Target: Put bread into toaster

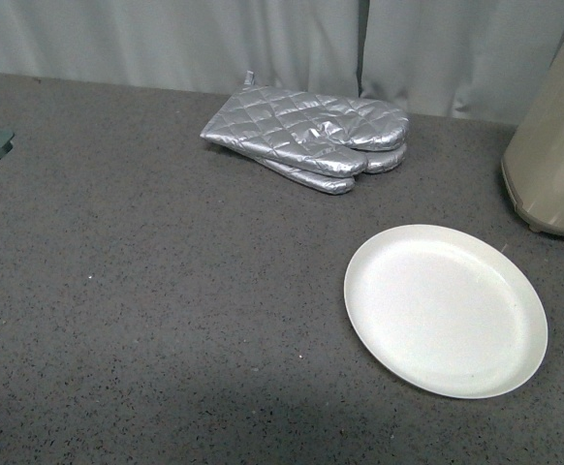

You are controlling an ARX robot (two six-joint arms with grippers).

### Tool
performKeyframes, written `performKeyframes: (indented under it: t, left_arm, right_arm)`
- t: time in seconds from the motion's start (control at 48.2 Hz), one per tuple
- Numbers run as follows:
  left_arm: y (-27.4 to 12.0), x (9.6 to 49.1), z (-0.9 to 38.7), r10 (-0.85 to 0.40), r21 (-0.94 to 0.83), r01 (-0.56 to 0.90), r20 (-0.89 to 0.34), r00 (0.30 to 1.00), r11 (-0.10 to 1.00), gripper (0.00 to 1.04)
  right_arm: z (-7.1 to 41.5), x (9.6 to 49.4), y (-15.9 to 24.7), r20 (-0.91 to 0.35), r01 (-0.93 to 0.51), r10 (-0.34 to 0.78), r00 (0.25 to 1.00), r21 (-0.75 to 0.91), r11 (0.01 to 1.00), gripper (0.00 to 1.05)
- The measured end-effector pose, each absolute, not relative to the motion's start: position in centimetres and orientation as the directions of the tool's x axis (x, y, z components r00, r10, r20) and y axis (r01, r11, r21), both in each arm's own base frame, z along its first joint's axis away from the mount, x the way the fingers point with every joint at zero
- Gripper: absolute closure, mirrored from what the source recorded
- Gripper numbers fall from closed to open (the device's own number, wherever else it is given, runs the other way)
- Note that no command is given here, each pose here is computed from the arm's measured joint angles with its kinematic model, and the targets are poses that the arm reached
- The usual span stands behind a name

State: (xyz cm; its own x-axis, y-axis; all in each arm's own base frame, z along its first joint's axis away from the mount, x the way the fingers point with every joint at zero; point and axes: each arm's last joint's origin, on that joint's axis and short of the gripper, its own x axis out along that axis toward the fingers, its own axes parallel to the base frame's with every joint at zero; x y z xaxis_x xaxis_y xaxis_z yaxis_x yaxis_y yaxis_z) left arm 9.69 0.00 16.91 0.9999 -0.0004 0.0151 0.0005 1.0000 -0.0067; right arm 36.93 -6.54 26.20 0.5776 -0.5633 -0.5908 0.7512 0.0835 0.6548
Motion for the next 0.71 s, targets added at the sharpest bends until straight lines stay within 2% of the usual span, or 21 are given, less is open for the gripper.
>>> performKeyframes:
  t: [0.311, 0.706]
  left_arm:
    - [0.0, 9.7, 16.9, 0.0, -0.007, 0.0, 0.015, 1.0, 1.0, 0.07]
    - [0.0, 9.7, 16.9, 0.0, -0.007, 0.0, 0.015, 1.0, 1.0, 0.07]
  right_arm:
    - [28.2, 38.1, -7.2, -0.572, 0.731, -0.568, 0.591, 0.678, 0.079, 0.09]
    - [31.5, 38.0, -6.8, -0.522, 0.665, -0.54, 0.66, 0.74, 0.098, 0.09]
